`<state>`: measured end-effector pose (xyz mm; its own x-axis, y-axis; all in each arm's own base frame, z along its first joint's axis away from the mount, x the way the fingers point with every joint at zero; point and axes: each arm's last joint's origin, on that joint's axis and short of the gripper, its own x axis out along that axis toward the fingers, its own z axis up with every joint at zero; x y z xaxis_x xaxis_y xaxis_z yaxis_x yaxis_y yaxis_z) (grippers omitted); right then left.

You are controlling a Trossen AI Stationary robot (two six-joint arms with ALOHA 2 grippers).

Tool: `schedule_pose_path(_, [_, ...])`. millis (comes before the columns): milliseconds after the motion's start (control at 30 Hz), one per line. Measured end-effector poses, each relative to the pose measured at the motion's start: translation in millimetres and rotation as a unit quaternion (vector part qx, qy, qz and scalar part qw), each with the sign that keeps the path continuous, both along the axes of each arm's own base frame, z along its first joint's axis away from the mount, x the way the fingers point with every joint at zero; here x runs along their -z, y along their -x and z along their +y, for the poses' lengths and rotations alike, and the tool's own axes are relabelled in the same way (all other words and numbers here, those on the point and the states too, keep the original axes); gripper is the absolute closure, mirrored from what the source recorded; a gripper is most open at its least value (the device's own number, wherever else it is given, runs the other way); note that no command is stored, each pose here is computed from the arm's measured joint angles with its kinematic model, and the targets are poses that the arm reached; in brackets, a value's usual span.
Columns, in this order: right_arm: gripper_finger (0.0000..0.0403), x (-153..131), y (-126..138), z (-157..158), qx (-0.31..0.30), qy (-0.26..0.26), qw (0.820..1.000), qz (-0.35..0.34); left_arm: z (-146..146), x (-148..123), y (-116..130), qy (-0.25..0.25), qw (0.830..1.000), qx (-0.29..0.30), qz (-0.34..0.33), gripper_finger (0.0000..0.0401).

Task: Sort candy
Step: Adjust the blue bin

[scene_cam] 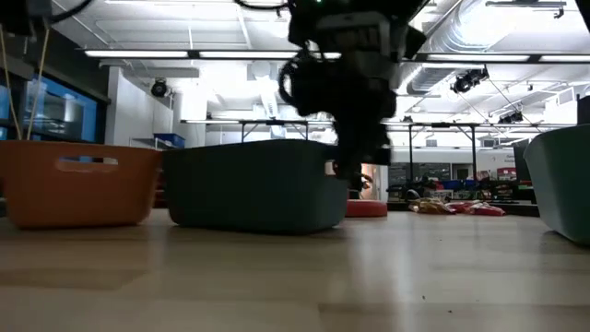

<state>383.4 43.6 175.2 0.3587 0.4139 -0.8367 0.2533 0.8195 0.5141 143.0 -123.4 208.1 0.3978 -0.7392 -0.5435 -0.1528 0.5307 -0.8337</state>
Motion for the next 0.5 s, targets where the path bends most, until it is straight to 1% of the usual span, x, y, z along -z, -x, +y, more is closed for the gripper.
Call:
schedule_pose_path(167, [0.0402,-9,-18,-9,0.029,-0.004,0.995,-0.096,-12,1,10,-0.024,0.999,-0.040,-0.009,0.0401])
schedule_pose_path(333, [0.0402,-17,-30,-26,0.064,-0.005,0.985,-0.163,-19,1,17,-0.045,0.995,-0.083,-0.029,0.0401])
schedule_pose_path(500, [0.0402,-13,-43,-42,0.089,-0.009,0.972,-0.216,-20,1,19,-0.059,0.992,-0.098,-0.044,0.0401])
